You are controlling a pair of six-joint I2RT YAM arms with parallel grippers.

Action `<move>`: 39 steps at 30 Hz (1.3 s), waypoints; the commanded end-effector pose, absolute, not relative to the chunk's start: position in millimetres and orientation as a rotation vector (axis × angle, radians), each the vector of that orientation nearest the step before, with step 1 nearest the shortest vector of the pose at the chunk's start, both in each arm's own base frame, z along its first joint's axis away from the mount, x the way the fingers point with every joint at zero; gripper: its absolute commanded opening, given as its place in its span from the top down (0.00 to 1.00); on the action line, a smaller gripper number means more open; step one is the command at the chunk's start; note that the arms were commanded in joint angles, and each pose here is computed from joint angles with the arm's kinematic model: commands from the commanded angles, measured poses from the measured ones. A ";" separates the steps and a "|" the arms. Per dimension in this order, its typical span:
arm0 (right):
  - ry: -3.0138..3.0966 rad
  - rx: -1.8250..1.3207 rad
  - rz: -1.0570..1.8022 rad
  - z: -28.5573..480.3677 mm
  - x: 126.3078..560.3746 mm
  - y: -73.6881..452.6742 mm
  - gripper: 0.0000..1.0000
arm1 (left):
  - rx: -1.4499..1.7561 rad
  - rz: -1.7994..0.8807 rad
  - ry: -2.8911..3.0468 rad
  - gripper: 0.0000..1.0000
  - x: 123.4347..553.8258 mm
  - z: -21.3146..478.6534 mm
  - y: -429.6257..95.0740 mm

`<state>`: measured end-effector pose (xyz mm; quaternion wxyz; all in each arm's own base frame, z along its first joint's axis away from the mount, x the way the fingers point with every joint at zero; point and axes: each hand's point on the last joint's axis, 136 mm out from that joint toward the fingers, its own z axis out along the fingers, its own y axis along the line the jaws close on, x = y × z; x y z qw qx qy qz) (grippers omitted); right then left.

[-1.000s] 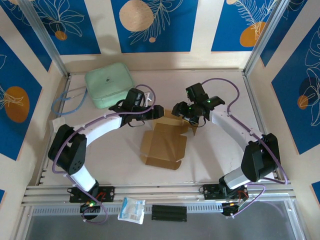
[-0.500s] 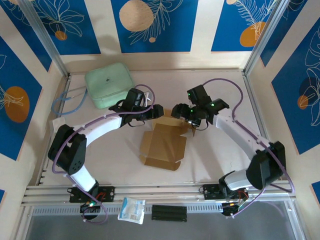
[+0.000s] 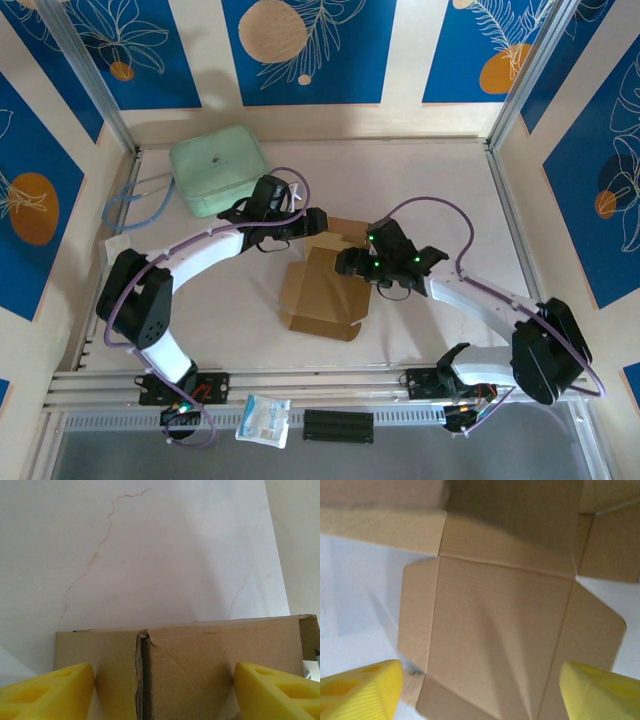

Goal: Fold the paper box

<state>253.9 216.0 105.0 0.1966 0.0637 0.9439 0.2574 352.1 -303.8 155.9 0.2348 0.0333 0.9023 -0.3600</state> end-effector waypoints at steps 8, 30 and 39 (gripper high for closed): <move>2.428 0.272 0.504 88.6 307.5 197.0 0.00 | 0.102 -0.972 2.487 0.27 355.0 154.2 -305.0; 2.434 0.319 0.298 55.2 312.8 160.4 0.01 | 0.106 -0.972 2.483 0.27 354.9 154.6 -304.8; 2.436 0.238 0.562 61.9 318.0 189.8 0.10 | 0.108 -0.970 2.480 0.27 354.6 156.2 -304.8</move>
